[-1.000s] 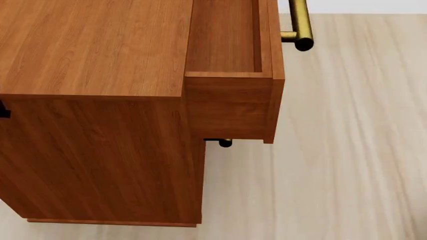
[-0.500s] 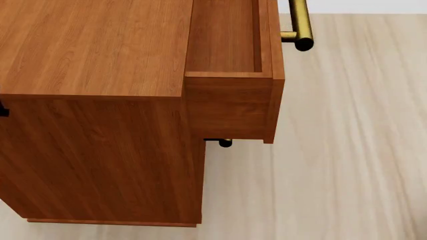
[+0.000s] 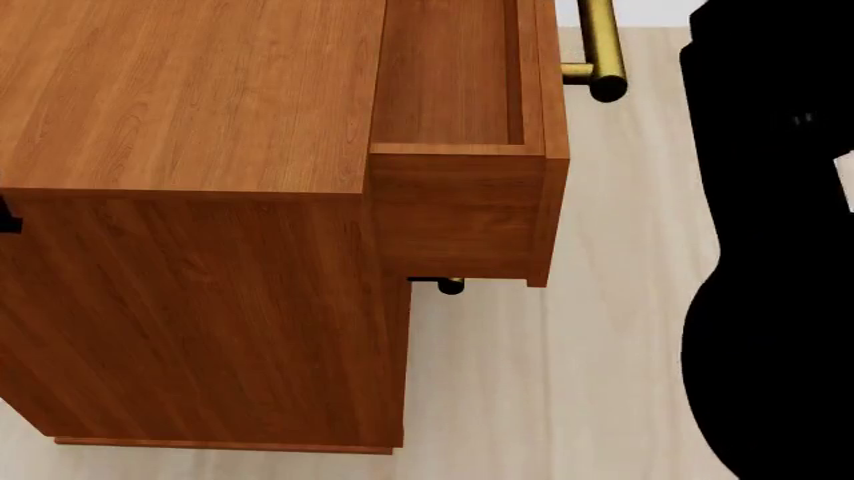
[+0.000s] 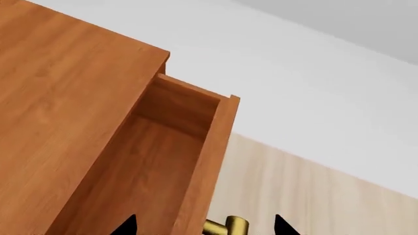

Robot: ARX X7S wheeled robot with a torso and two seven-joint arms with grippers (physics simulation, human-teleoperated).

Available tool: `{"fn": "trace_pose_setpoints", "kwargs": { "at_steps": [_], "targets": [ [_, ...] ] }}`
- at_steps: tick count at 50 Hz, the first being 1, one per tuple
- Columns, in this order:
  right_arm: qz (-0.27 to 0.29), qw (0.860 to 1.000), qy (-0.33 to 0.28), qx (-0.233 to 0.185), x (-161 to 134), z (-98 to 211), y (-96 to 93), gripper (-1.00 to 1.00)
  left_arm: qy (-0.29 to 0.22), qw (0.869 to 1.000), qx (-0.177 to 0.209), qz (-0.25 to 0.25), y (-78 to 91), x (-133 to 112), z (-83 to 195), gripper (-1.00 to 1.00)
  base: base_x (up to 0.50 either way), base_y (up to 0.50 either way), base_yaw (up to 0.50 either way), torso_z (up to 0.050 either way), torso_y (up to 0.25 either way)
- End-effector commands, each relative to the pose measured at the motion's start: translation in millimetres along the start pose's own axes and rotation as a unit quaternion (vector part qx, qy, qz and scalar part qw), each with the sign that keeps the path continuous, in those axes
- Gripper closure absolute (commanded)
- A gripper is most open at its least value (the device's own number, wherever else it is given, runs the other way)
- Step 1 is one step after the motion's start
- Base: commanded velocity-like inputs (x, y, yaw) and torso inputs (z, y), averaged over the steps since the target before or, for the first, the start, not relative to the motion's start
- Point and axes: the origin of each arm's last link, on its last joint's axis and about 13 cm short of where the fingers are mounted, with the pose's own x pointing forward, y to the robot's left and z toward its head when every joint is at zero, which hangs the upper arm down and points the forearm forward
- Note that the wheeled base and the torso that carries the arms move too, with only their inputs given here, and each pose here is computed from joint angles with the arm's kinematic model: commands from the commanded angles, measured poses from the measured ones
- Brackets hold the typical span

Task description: Close the bottom drawer of the cabinet and open the top drawer.

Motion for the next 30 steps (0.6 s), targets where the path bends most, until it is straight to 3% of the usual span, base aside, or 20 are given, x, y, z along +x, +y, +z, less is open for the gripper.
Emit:
{"fn": "trace_pose_setpoints", "kwargs": {
  "at_steps": [1,30],
  "targets": [
    [0.009,1.0,0.017,-0.014,11,-5,6.8,-1.0,0.002,1.0,0.001,0.003,1.9,-1,-2,-1.0,0.0,0.0,0.0,0.0,0.0],
    [0.007,0.997,0.065,-0.03,32,-30,10.4,-1.0,0.002,1.0,0.003,0.008,5.0,-3,-4,-1.0,0.0,0.0,0.0,0.0,0.0]
  ]
}}
